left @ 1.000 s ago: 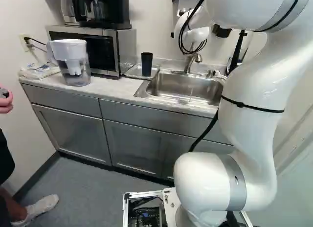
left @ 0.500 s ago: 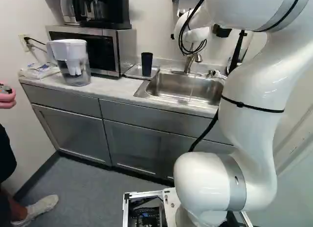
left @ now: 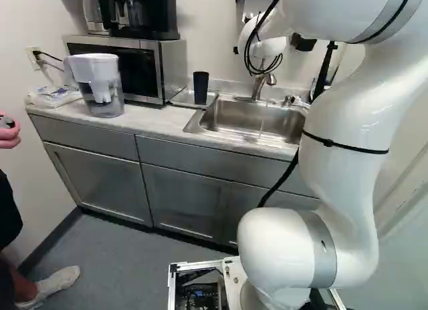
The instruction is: Rinse the cup and place it in the tray
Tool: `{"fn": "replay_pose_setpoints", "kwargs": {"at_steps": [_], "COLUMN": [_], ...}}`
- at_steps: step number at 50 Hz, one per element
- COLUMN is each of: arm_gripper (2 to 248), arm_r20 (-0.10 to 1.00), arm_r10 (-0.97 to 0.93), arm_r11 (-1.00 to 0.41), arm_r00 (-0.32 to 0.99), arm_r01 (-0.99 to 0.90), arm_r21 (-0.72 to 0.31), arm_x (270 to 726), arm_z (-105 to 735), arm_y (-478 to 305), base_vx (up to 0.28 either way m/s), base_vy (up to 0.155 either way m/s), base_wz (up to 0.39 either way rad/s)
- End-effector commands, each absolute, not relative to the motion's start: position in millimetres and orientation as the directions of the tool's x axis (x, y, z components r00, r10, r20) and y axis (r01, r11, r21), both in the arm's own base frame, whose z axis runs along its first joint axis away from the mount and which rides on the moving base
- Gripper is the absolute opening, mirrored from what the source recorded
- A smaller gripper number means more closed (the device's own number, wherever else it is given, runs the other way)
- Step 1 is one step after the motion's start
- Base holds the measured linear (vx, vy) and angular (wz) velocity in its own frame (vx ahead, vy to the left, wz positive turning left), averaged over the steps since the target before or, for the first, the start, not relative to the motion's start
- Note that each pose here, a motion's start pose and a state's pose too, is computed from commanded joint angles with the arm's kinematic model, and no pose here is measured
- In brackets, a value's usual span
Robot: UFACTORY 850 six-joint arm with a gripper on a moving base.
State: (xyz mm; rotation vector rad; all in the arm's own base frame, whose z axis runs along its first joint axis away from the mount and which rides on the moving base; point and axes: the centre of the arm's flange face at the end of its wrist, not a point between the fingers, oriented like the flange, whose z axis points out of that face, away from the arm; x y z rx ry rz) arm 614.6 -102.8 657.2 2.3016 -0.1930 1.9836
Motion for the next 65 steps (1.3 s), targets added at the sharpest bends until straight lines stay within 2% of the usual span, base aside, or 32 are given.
{"fn": "replay_pose_setpoints", "kwargs": {"at_steps": [65], "arm_gripper": [247], "arm_r20": [0.971], "arm_r10": [-0.047], "arm_r11": [-0.987], "arm_r00": [0.236], "arm_r01": [-0.161], "arm_r21": [-0.009], "arm_x": [611.2], "arm_z": [649.0], "arm_y": [-102.1], "base_vx": [0.0], "base_vy": [0.0], "base_wz": [0.0]}}
